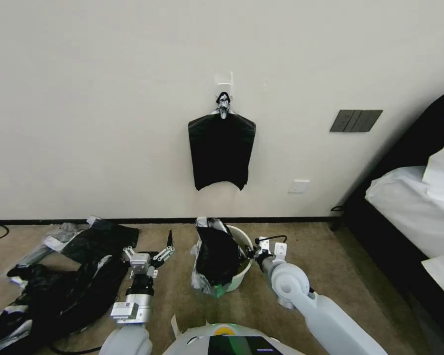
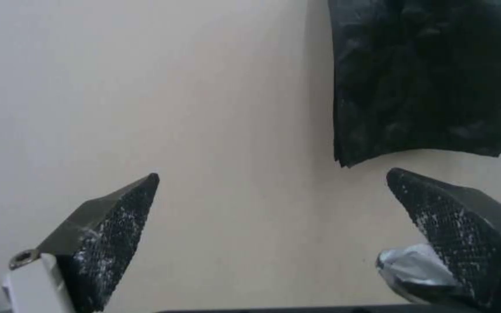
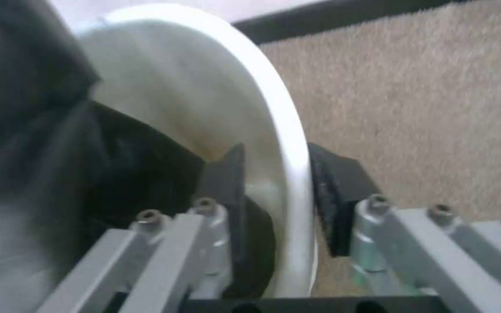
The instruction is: Place a trash bag onto the trash bin.
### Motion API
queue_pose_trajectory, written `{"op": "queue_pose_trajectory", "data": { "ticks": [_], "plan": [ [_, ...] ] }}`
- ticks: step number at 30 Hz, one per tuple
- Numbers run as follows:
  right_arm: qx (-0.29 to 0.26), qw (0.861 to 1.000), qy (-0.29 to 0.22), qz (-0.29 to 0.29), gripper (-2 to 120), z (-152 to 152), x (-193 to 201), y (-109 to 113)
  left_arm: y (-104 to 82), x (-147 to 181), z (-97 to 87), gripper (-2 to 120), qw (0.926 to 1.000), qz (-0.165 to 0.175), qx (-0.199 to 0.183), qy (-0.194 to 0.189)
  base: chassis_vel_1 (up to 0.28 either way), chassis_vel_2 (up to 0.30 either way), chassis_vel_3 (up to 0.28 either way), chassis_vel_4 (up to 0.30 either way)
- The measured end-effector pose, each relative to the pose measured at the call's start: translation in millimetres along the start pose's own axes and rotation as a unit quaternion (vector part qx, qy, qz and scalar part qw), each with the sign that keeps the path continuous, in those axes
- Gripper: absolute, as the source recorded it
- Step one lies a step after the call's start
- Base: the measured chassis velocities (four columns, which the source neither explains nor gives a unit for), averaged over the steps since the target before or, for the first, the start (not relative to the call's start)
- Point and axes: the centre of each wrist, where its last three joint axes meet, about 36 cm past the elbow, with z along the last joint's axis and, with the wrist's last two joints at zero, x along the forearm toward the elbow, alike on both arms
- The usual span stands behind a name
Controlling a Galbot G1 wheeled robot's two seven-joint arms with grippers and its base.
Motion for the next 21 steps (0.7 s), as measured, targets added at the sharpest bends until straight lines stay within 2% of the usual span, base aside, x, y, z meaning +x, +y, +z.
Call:
{"op": "queue_pose_trajectory", "data": {
  "ticks": [2,3,7,12,13,15,16,19,21],
  "plan": [
    [0.004,1.0,-0.012,0.002,39,-6,7,-3,-0.1,-1,-0.2,100,1.0,0.0,0.0,-0.001,0.0,0.0,0.0,0.0],
    [0.004,1.0,-0.012,0.002,39,-6,7,-3,-0.1,-1,-0.2,100,1.0,0.0,0.0,-0.001,0.0,0.0,0.0,0.0],
    [0.015,0.999,-0.049,0.005,59,-16,24,-8,-0.3,-2,1.1,100,1.0,0.001,0.001,-0.002,0.0,0.0,0.0,0.0],
    [0.025,0.996,-0.084,0.002,71,-23,34,-13,-0.3,-2,1.6,100,1.0,0.001,0.001,-0.002,0.0,0.0,0.0,0.0],
    [0.034,0.994,-0.106,-0.005,78,-25,39,-16,-0.1,-3,2.0,100,1.0,0.001,0.001,-0.001,0.0,0.0,0.0,0.0],
    [0.039,0.992,-0.118,-0.024,86,-27,46,-18,0.2,-3,2.4,100,1.0,0.002,0.0,-0.001,0.0,0.0,0.0,0.0],
    [0.039,0.992,-0.118,-0.024,86,-27,46,-18,0.2,-3,2.4,100,1.0,0.002,0.0,-0.001,0.0,0.0,0.0,0.0],
    [0.046,0.991,-0.106,-0.061,99,-22,58,-21,0.1,-4,2.5,100,1.0,0.003,0.0,-0.001,0.0,0.0,0.0,0.0],
    [0.057,0.991,-0.093,-0.074,100,-14,62,-22,-0.9,-5,2.5,100,1.0,0.004,0.001,-0.001,0.0,0.0,0.0,0.0]
  ]
}}
